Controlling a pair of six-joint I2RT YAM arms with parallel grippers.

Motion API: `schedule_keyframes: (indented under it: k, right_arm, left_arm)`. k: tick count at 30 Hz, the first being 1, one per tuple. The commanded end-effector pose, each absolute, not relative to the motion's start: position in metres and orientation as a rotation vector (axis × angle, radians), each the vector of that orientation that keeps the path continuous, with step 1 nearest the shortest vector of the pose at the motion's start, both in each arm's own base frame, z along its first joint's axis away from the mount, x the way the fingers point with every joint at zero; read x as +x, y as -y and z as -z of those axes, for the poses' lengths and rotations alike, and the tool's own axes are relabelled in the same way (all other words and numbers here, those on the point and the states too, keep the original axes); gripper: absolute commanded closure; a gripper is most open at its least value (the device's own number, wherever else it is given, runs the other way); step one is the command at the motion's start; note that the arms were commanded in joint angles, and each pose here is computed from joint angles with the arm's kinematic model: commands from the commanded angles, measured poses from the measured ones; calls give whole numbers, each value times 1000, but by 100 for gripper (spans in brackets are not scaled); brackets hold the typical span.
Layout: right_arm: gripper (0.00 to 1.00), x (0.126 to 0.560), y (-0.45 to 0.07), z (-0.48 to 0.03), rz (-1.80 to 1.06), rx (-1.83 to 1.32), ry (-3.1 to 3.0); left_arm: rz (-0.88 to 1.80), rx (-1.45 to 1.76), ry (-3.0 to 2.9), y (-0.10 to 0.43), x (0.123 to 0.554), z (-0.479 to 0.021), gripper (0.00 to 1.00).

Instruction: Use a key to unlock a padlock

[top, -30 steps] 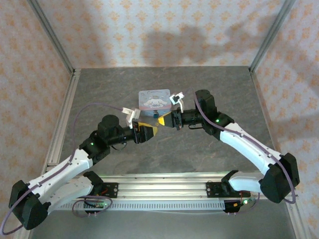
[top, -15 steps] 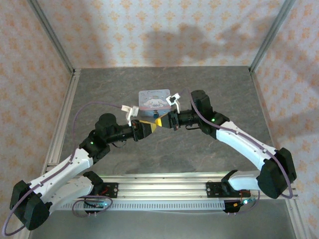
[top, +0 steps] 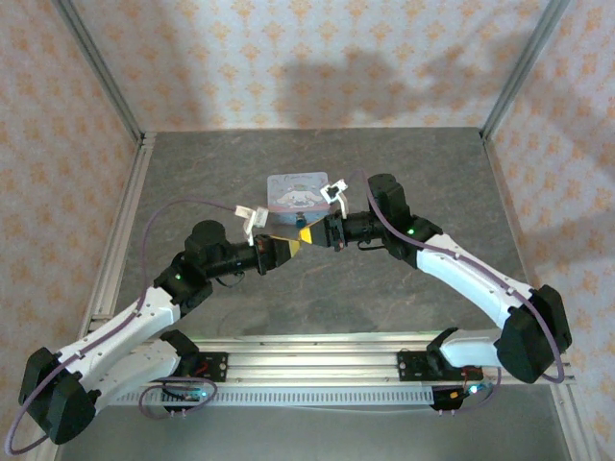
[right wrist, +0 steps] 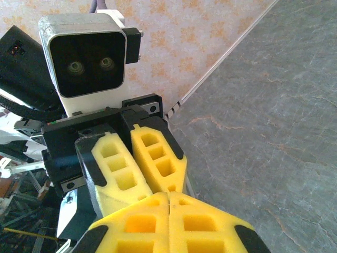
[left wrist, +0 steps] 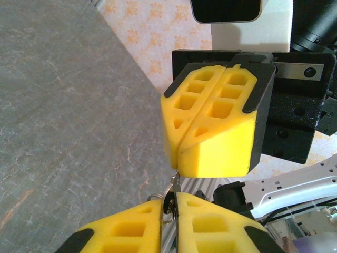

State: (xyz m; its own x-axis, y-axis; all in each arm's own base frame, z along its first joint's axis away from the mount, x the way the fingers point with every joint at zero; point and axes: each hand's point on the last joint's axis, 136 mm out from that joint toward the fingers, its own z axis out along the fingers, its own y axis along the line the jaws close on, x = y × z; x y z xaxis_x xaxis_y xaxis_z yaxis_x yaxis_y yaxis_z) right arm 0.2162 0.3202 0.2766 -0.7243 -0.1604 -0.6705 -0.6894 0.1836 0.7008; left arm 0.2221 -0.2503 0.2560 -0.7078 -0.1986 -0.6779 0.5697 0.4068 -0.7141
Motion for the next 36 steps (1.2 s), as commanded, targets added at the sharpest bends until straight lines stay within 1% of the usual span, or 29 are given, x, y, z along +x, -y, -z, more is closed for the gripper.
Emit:
schedule_keyframes:
  k: [1,4,12,13,15,17,19,23,26,30,36]
  right_arm:
    - [100,216,-320,-287,-1549,-802,-1946]
    - [100,217,-320,-287,-1558,-791,-1941]
    - [100,224,-320,-281,-1542,-726,-1985]
    - [96,227,-319,-278,-1518,-699,-2008]
    - [76,238,-315,-272,-1454,-622,-2062]
    - [55,247,-311,-266,-1389,-556,-2109]
    - [45,257,-306,-258,-1327,-489,-2155]
    - [37,279,-294,-233,-1189,-307,-2250]
    - [27,296,-285,-205,-1072,-139,-2360]
    - [26,310,-281,-168,-908,-25,-2482]
    - [27,328,-292,-115,-595,5,-2530]
  left_arm:
    - [1368,310,-1932,248,223,-259,91]
    - [1369,312,-1924,247,223,-260,100]
    - [1319,300,-1913,239,221,-261,100]
    - [1298,295,-1921,236,221,-259,100]
    - [1240,278,-1960,229,221,-250,100]
    - [1179,259,-1997,221,220,-240,100]
    - [1121,225,-2040,212,219,-229,100]
    - [986,194,-2087,192,216,-211,100]
    - [884,148,-2124,175,214,-199,100]
    - [734,78,-2191,152,214,-181,100]
    - [600,-5,-2249,132,217,-172,100]
